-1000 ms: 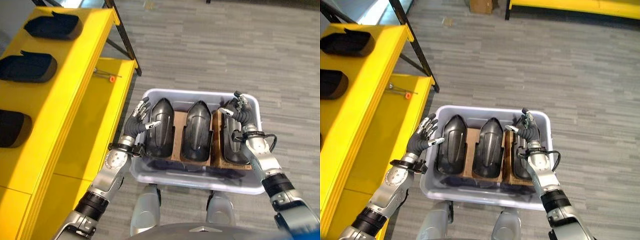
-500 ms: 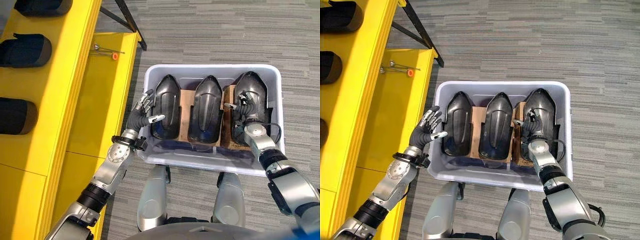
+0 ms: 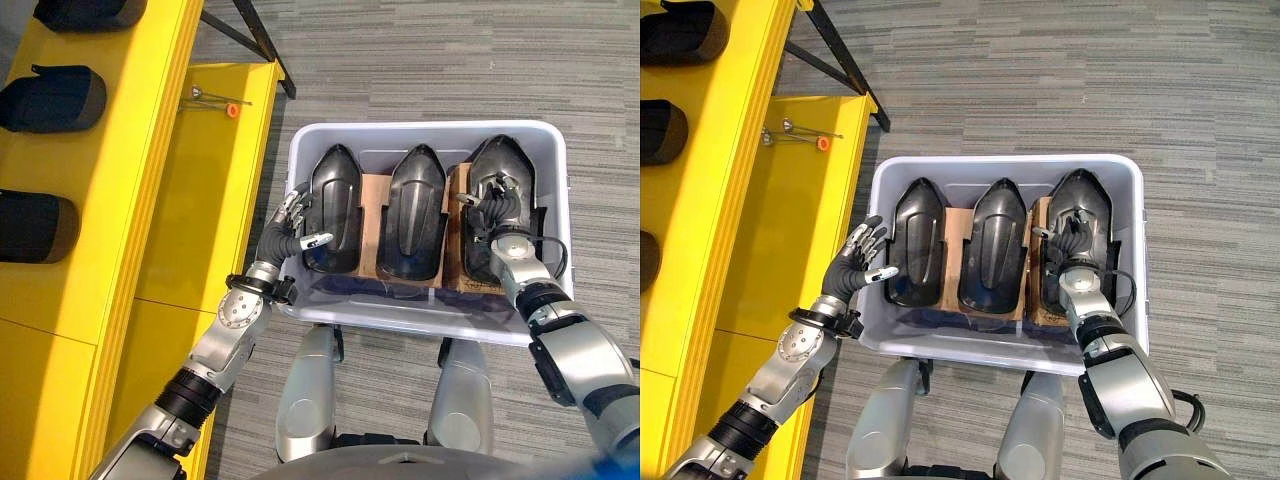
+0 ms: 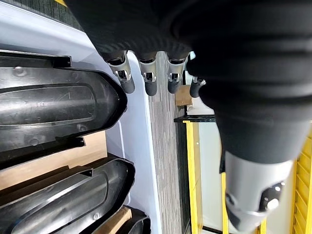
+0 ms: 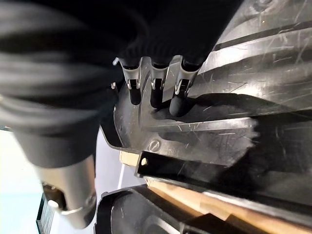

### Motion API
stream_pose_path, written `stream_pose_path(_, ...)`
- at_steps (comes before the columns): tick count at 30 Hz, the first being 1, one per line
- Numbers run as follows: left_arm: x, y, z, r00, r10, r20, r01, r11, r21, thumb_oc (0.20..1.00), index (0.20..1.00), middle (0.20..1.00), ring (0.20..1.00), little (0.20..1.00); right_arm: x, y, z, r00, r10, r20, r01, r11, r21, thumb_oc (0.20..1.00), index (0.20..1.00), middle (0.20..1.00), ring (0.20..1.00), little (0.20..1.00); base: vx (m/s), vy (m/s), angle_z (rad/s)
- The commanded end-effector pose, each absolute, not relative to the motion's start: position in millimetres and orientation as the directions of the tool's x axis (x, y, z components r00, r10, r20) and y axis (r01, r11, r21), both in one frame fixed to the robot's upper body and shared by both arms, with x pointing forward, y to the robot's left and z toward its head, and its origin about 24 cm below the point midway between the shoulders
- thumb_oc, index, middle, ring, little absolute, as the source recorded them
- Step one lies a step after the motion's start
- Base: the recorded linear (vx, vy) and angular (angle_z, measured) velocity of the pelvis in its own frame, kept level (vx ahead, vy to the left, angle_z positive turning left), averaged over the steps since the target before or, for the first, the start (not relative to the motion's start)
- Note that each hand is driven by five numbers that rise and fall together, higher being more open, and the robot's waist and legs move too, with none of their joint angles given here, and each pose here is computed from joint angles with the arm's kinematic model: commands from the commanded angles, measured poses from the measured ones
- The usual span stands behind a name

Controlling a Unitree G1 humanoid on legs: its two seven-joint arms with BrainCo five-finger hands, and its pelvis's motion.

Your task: Move parts from the plastic box to the shelf.

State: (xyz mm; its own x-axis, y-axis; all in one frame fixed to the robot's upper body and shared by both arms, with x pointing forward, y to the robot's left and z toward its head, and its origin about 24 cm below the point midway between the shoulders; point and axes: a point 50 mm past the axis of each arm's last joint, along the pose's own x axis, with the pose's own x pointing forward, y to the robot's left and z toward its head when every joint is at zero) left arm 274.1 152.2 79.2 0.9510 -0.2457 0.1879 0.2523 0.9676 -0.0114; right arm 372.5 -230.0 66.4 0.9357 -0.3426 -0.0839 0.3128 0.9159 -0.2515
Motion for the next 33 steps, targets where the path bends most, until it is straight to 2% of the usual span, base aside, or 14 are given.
stream_pose_path(1, 270.7, 151.3, 107.2, 0.907, -0.255, 0.335, 0.279, 0.960, -0.024, 1.000, 1.000, 1.000, 1.000, 1.000, 360.6, -206.8, 31.7, 0.940, -0.260, -0.220, 0.211, 0.952, -0.223, 1.000, 1.000, 1.000, 1.000, 1.000, 0.00, 0.000, 0.00)
stream_pose_path(4, 270.7, 152.0, 106.7, 0.909, -0.251, 0.334, 0.275, 0.961, -0.025, 1.000, 1.000, 1.000, 1.000, 1.000, 360.1, -196.5, 29.5, 0.950, -0.223, -0.219, 0.175, 0.960, -0.219, 1.000, 1.000, 1.000, 1.000, 1.000, 0.00, 0.000, 0.00)
stream_pose_path(9, 270.2, 157.7, 103.0, 0.922, -0.213, 0.322, 0.235, 0.972, -0.029, 1.000, 1.000, 1.000, 1.000, 1.000, 356.3, -159.4, 32.5, 0.986, -0.062, -0.158, 0.028, 0.978, -0.208, 1.000, 1.000, 1.000, 1.000, 1.000, 0.00, 0.000, 0.00)
stream_pose_path(19, 270.4, 165.8, 101.7, 0.934, -0.169, 0.315, 0.185, 0.983, -0.020, 1.000, 1.000, 1.000, 1.000, 1.000, 338.8, -160.6, 27.6, 0.992, -0.020, -0.121, -0.007, 0.975, -0.222, 1.000, 1.000, 1.000, 1.000, 1.000, 0.00, -0.001, 0.01)
stream_pose_path(27, 269.6, 170.6, 101.2, 0.937, -0.149, 0.315, 0.162, 0.987, -0.018, 1.000, 1.000, 1.000, 1.000, 1.000, 333.5, -176.6, 45.7, 0.998, -0.057, -0.017, 0.054, 0.983, -0.176, 1.000, 1.000, 1.000, 1.000, 1.000, 0.00, 0.000, 0.00)
stream_pose_path(28, 269.3, 174.2, 102.6, 0.938, -0.133, 0.320, 0.146, 0.989, -0.018, 1.000, 1.000, 1.000, 1.000, 1.000, 332.9, -179.3, 66.1, 0.995, -0.054, 0.079, 0.067, 0.983, -0.170, 1.000, 1.000, 1.000, 1.000, 1.000, 0.00, -0.004, -0.03)
stream_pose_path(29, 269.2, 174.1, 102.5, 0.938, -0.133, 0.320, 0.146, 0.989, -0.018, 1.000, 1.000, 1.000, 1.000, 1.000, 332.7, -179.4, 66.0, 0.995, -0.054, 0.079, 0.067, 0.983, -0.170, 1.000, 1.000, 1.000, 1.000, 1.000, 0.01, 0.000, -0.04)
stream_pose_path(33, 267.7, 178.5, 101.9, 0.942, -0.101, 0.321, 0.110, 0.994, -0.011, 1.000, 1.000, 1.000, 1.000, 1.000, 319.9, -194.6, 112.8, 0.944, -0.089, 0.316, 0.142, 0.979, -0.148, 1.000, 1.000, 1.000, 1.000, 1.000, 0.01, -0.007, -0.07)
